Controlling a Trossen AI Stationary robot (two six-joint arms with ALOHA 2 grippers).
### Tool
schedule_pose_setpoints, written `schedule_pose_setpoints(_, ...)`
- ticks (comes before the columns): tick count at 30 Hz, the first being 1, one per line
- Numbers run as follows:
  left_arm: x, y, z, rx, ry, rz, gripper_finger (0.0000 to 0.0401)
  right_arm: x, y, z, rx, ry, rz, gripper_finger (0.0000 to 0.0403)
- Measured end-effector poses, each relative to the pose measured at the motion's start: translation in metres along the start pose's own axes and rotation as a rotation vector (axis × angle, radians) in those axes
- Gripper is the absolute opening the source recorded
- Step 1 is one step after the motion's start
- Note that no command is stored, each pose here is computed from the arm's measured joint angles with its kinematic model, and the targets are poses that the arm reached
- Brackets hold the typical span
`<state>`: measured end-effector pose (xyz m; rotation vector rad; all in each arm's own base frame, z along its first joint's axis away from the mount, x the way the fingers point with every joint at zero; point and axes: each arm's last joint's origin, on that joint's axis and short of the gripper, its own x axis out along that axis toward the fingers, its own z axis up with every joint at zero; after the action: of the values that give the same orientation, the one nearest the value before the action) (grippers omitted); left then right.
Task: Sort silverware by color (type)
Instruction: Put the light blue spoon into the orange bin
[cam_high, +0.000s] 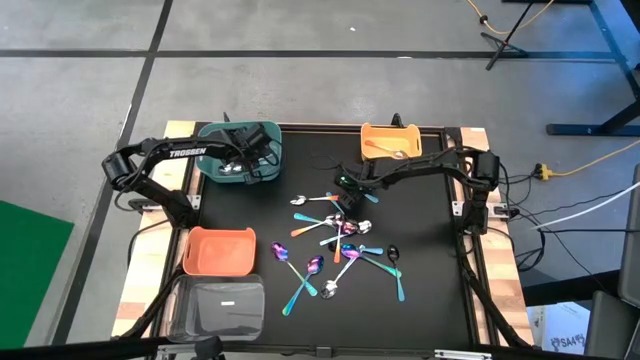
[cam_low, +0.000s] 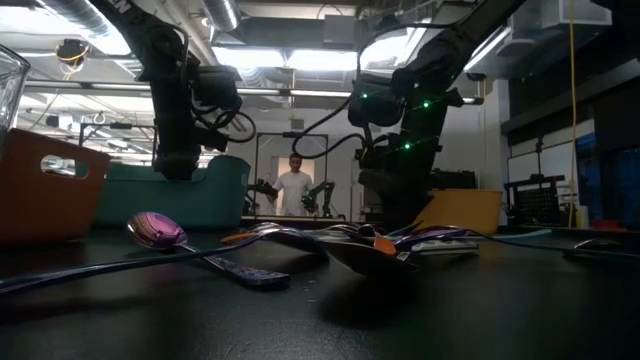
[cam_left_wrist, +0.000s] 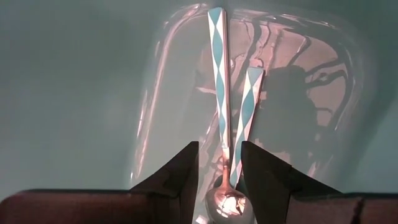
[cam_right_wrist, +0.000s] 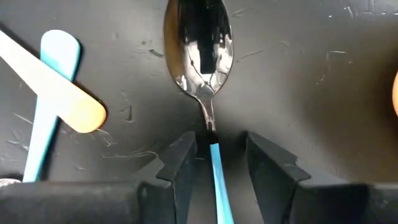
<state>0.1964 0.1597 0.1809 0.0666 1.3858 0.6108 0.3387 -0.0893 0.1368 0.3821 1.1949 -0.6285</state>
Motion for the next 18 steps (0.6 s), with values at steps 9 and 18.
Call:
schedule_pose_setpoints(9,0.0000,0.0000,0.0001,-0.001,-0.001,-0.002,0.0114,0.0005,0.0002,-0.0002,0.001,0.005,0.012,0.0110)
schedule_pose_setpoints(18,0.0000,0.0000,0.0001,0.000,-0.001,-0.002,0.0114,0.0007,0.0006,-0.0004,0.000,0.006,0.018,0.0010)
